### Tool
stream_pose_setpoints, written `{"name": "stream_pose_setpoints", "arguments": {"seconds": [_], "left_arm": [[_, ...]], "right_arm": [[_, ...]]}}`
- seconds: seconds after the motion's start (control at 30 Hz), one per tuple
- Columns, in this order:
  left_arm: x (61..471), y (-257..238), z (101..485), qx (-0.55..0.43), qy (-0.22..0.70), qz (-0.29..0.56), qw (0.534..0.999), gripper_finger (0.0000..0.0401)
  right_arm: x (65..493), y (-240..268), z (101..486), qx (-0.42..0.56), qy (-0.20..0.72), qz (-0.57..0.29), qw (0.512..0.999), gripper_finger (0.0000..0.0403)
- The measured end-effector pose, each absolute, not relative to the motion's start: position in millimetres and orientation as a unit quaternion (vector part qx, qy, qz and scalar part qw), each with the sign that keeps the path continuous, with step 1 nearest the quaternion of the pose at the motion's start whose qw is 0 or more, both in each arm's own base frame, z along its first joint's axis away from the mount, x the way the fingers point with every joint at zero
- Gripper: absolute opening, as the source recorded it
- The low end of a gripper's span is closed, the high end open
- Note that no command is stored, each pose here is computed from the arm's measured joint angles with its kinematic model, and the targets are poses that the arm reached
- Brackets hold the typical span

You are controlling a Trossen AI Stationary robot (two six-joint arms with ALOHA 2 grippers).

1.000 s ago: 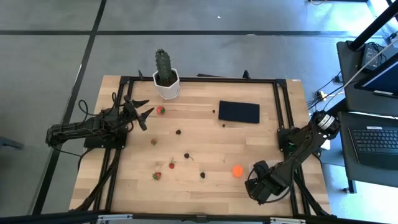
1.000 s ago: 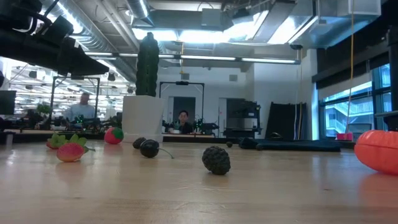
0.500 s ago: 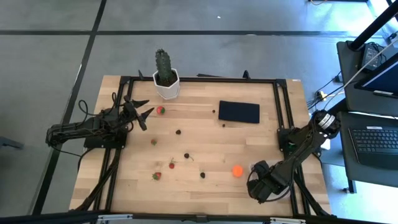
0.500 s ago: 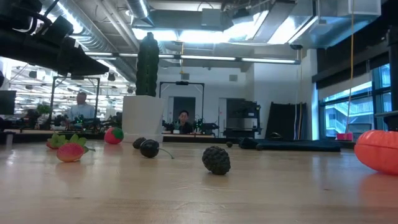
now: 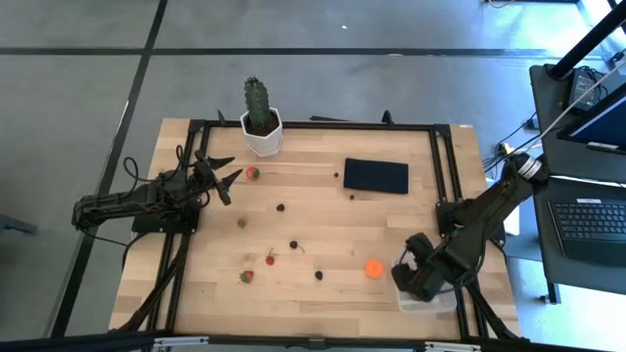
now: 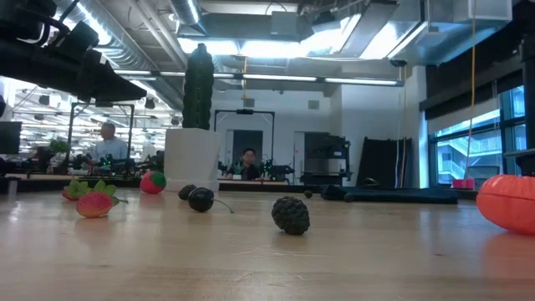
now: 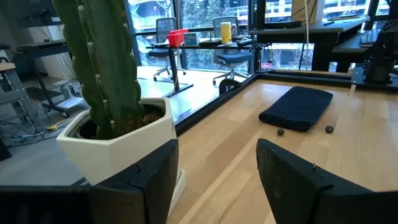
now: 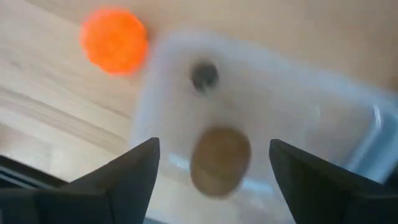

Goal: Pick and placing Produce into tupperware
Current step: Put the tangerine into the transparent bin

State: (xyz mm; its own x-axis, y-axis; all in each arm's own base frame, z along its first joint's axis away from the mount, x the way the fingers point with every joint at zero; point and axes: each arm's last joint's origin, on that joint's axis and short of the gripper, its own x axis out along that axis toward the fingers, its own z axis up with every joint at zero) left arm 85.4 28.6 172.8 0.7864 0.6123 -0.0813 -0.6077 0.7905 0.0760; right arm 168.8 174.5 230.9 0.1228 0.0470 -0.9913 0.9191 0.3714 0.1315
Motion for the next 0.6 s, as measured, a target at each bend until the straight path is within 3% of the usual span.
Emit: {"name": "stream_pose_setpoints", "arguments": {"seconds": [0.6], "left_arm": [[85.4, 28.6, 172.8, 0.023, 0.051, 0.323, 0.945, 0.0208]], "right_arm": [[241.4, 105.3, 234.3, 0.329, 0.555, -0.191, 0.74, 0.0304]]}}
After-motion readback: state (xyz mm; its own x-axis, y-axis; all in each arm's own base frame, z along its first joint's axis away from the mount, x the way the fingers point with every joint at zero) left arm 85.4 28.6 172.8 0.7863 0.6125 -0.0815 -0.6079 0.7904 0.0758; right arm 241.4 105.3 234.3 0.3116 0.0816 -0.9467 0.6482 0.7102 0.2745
